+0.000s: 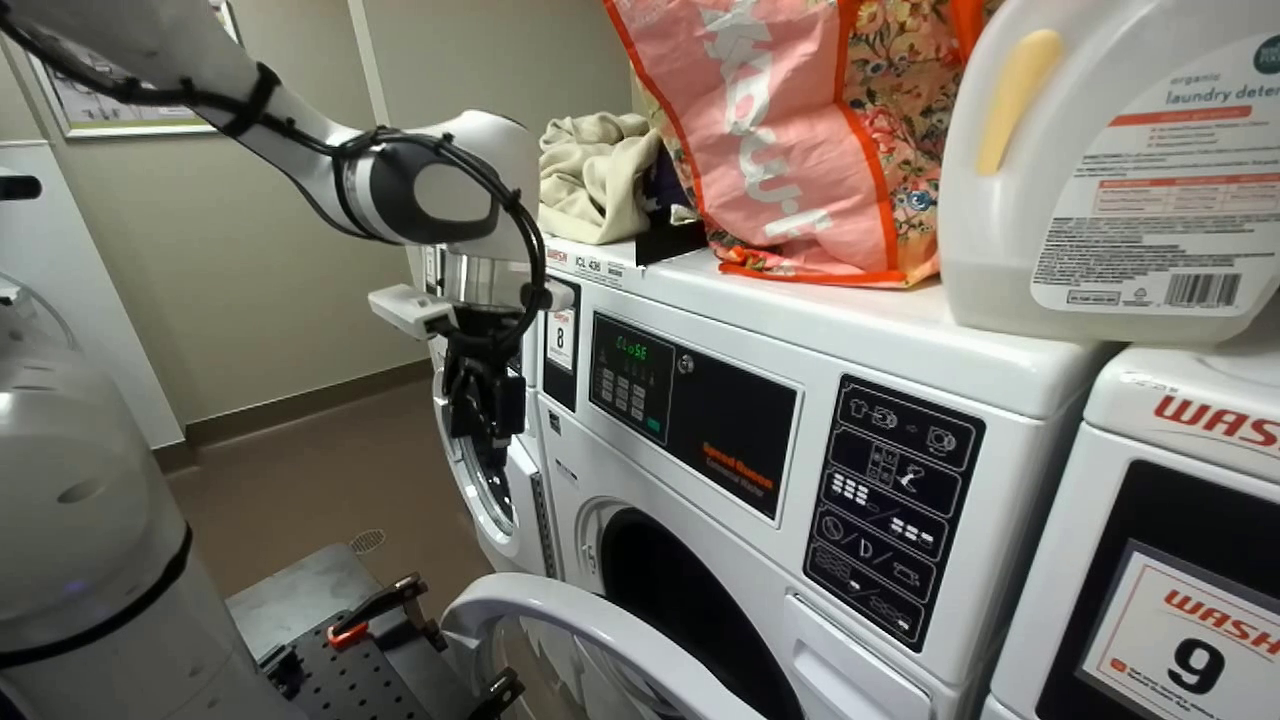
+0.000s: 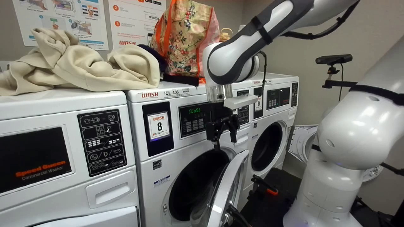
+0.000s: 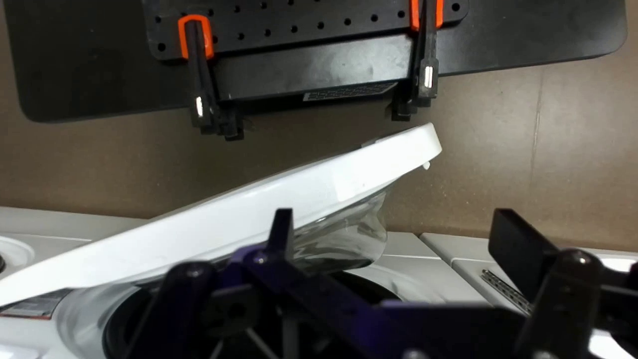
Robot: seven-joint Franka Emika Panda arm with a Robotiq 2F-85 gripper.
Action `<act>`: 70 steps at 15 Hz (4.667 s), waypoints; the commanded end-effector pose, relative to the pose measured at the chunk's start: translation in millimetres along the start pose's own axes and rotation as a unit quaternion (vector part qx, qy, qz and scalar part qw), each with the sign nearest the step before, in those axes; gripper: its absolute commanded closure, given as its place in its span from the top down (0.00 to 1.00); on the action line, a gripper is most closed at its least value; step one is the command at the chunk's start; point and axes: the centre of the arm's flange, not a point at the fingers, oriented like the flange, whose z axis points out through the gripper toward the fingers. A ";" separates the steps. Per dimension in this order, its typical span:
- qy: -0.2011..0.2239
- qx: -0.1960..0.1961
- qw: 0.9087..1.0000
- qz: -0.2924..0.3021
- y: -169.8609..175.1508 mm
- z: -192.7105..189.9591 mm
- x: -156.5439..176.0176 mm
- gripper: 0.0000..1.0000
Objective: Close the loader of the washing machine in the middle
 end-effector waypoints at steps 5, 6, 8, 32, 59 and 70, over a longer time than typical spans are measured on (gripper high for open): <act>-0.053 0.025 0.996 0.060 19.1 83.8 19.2 1.00; -0.062 0.024 0.995 0.069 23.9 90.7 17.5 1.00; -0.078 0.029 0.993 0.089 33.7 105.8 13.6 1.00; -0.053 0.002 0.991 0.119 48.7 206.5 23.2 1.00; 0.164 -0.085 0.973 0.137 -28.9 196.4 86.3 1.00; 0.220 -0.140 0.959 0.115 -57.3 181.8 130.2 1.00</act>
